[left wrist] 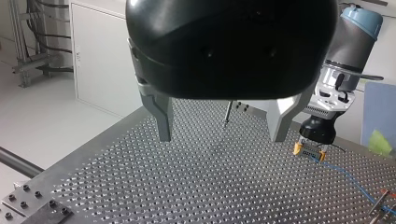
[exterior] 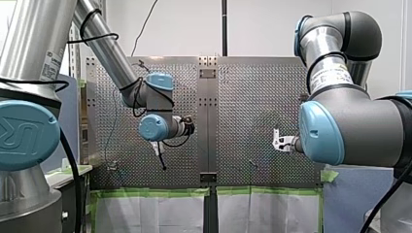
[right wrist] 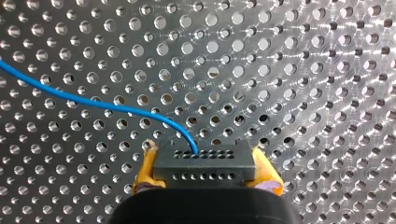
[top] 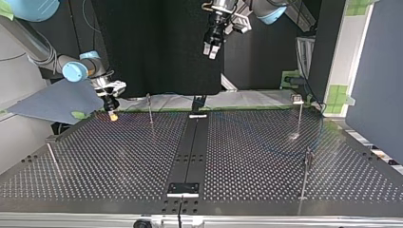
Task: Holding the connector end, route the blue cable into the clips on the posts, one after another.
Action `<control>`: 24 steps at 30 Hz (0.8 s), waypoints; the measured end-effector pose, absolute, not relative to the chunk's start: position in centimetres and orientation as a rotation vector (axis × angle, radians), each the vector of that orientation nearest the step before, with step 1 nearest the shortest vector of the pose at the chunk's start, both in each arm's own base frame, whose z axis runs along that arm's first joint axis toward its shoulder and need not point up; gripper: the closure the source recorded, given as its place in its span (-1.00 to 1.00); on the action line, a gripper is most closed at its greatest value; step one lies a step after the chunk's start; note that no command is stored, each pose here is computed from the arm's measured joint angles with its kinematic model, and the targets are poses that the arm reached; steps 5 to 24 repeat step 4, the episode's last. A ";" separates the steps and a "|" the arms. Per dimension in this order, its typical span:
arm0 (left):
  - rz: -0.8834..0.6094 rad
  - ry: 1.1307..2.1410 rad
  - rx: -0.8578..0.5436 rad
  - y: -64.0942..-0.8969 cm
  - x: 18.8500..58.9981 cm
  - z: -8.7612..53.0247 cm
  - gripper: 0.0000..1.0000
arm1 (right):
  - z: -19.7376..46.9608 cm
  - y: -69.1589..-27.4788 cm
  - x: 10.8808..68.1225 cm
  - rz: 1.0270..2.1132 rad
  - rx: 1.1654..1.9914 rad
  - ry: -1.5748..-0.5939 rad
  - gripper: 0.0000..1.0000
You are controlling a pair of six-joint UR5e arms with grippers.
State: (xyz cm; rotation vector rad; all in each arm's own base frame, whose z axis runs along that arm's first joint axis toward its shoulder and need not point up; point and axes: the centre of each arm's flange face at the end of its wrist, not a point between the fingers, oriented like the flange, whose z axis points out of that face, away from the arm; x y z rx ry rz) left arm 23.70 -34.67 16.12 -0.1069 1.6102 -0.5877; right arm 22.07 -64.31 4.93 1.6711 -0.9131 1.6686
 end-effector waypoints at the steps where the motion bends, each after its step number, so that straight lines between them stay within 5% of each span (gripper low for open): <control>1: -0.588 1.610 -0.107 -34.7 23.7 16.1 -1.00 | 4.9 -64.3 22.1 1.669 1.671 -0.913 1.00; 24: -0.588 1.610 -0.107 -34.7 23.7 16.1 -1.00 | 4.9 -64.3 22.1 1.669 1.671 -0.913 1.00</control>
